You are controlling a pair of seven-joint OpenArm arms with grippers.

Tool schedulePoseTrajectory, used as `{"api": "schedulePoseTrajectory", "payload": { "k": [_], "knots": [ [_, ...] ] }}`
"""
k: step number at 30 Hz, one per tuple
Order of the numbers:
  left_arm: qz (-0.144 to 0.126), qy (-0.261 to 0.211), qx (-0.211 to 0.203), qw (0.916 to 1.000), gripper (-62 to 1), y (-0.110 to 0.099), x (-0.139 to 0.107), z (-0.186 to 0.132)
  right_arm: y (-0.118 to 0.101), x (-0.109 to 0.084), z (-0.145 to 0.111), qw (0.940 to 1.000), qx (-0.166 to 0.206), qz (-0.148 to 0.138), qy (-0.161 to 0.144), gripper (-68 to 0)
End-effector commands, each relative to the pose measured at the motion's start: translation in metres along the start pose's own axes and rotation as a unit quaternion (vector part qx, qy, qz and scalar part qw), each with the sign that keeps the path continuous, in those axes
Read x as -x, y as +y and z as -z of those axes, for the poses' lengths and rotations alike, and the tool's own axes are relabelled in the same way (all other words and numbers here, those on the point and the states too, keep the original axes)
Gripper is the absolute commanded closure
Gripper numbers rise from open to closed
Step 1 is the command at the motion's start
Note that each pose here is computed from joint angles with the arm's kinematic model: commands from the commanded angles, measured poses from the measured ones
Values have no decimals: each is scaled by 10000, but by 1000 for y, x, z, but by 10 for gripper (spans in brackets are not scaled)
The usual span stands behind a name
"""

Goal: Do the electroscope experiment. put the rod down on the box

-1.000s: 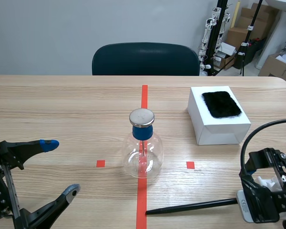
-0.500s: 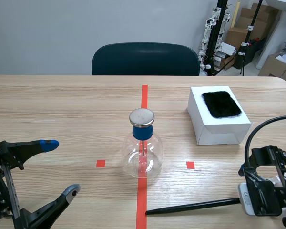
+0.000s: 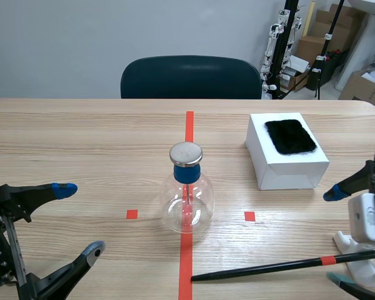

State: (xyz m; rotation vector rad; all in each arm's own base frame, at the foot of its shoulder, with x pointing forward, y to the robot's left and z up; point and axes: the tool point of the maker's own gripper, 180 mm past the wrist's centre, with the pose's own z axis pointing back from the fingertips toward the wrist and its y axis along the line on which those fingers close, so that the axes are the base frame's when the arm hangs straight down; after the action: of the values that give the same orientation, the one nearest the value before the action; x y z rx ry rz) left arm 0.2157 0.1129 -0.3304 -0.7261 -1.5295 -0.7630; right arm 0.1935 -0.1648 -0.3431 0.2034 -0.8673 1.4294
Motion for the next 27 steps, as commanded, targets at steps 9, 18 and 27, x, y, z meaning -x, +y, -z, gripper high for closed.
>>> {"api": "schedulePoseTrajectory", "payload": {
  "k": [9, 18, 27],
  "knots": [
    [73, -139, -44, 9999, -623, 5, -8, 0, -18, -25, -13, 9962, 343, 289, -746, -679],
    [75, -139, -44, 9999, -623, 5, -8, 1, -18, -26, -13, 9961, 343, 288, -761, -679],
    [75, -139, -44, 9999, -623, 5, -8, 1, -18, -26, -13, 9961, 343, 288, -765, -679]
  ]
}}
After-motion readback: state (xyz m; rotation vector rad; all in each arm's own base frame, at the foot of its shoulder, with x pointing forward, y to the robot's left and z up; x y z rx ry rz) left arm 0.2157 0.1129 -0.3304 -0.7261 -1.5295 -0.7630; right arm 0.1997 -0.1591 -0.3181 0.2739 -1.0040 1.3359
